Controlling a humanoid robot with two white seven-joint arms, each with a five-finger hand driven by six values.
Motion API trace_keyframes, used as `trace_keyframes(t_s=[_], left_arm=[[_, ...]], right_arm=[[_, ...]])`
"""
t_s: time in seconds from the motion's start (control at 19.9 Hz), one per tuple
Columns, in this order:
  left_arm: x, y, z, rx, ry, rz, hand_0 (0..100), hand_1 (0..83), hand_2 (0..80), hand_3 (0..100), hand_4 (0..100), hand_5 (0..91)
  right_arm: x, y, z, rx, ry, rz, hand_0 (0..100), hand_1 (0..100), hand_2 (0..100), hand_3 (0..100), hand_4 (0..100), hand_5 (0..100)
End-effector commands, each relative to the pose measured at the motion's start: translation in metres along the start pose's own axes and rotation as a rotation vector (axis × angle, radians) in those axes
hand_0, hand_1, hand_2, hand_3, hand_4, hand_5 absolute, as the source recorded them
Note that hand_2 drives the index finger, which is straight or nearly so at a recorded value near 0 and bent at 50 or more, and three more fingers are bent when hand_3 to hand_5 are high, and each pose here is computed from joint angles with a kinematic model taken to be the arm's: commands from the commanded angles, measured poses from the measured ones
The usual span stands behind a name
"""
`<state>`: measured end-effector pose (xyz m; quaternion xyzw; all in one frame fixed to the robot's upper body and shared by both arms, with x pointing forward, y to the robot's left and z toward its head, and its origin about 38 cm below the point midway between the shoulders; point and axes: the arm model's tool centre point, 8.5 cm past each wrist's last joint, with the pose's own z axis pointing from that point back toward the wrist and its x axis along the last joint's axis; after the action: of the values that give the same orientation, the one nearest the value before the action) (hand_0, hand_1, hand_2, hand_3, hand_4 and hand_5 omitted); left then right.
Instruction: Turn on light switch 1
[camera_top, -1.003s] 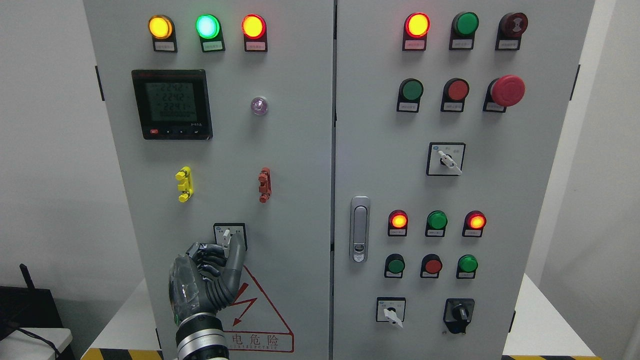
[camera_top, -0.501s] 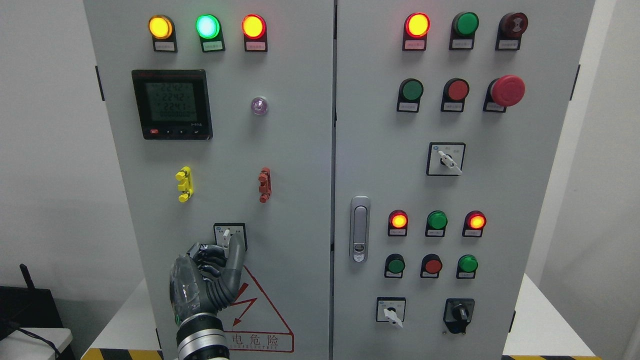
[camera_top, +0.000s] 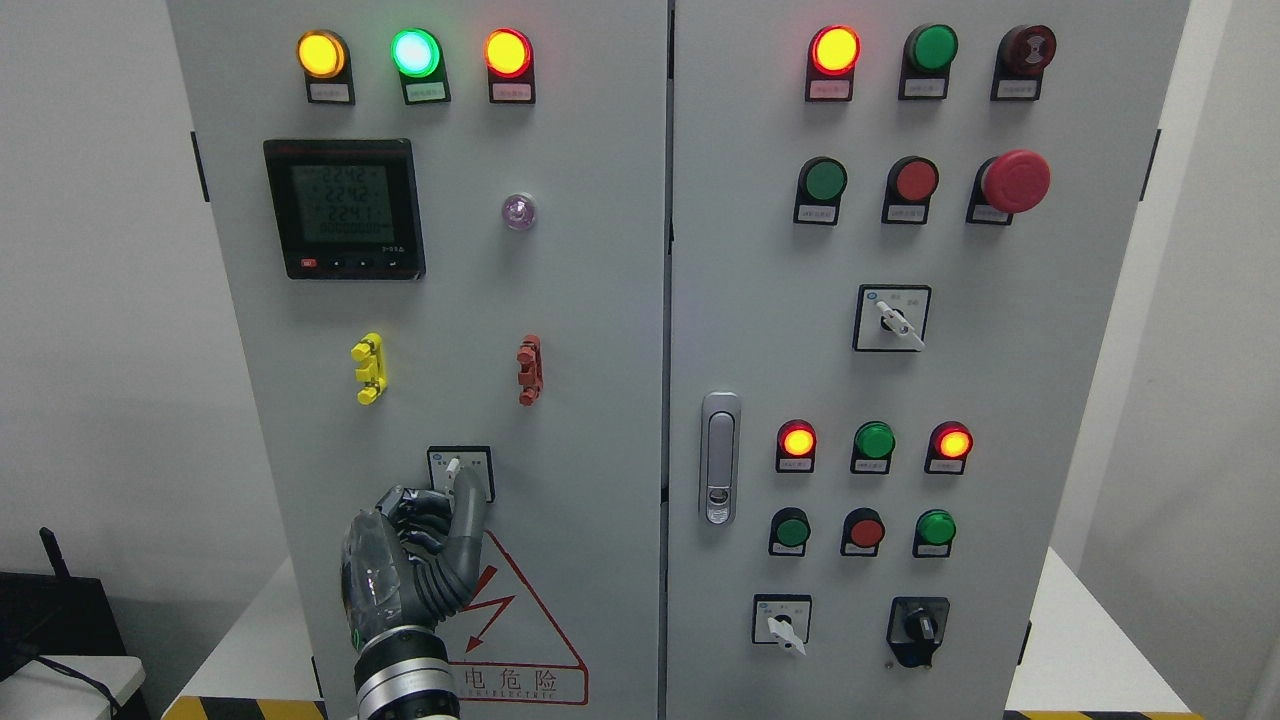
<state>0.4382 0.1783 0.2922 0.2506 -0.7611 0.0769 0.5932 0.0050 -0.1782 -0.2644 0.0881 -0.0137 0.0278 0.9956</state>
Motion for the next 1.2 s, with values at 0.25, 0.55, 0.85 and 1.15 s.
trace_keyframes(t_s=[0.25,0.55,0.85,1.15], left_arm=[[-0.0001,-0.0009,0.0,-0.008,0.001,0.006,44,31.1,58.2,79,84,81.3],[-0.0001,-0.0013,0.0001,-0.013,0.001,0.016,47,27.7,58.2,79,84,81.3],[-0.0002,-0.0019,0.0001,-0.018,0.003,0.023,50,25.7,57.8,79,84,81.3],[-0.0002,-0.0027,0.0004,-0.023,0.004,0.028,55,23.8,57.1,79,84,80.8]], right_arm=[[0.0004,0.0001,0.0,0.001,-0.003,-0.017,12,39,0,0,0,0],[0.0004,0.0001,0.0,0.001,-0.003,-0.017,12,39,0,0,0,0],[0.0004,0.0001,0.0,0.001,-0.004,-0.018,12,39,0,0,0,0],[-0.0001,0.0001,0.0,0.001,-0.002,-0.017,12,39,0,0,0,0]])
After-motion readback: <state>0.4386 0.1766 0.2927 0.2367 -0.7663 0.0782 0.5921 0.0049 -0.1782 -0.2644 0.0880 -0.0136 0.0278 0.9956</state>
